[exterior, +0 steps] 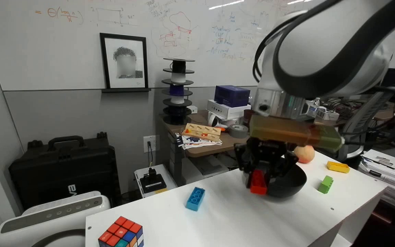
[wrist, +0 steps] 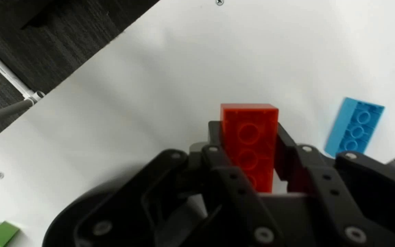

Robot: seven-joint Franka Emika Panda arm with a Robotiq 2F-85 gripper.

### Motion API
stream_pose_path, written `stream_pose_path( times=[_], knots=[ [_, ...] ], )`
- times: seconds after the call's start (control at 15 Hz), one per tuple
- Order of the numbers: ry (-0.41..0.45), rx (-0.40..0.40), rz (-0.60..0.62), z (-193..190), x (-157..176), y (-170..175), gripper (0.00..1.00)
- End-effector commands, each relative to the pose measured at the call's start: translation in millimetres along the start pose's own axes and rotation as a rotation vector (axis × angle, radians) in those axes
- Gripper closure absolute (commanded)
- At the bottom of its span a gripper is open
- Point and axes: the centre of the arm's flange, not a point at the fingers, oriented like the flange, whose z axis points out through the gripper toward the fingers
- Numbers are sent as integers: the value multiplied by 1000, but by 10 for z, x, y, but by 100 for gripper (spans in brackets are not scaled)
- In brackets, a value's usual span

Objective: Place the red, green, blue and yellow building blocks inside the black bowl

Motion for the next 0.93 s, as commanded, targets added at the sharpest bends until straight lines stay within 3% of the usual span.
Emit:
stream_pose_path(
  times=[0.0,0.4,0.6,0.87],
  knots=[
    [90,20,70,-594,12,483,89],
    [113,-89,116,-377,424,1202,89],
    [170,-88,128,-311,571,1203,89],
    [244,-26,186,-390,731,1071,89]
  ],
)
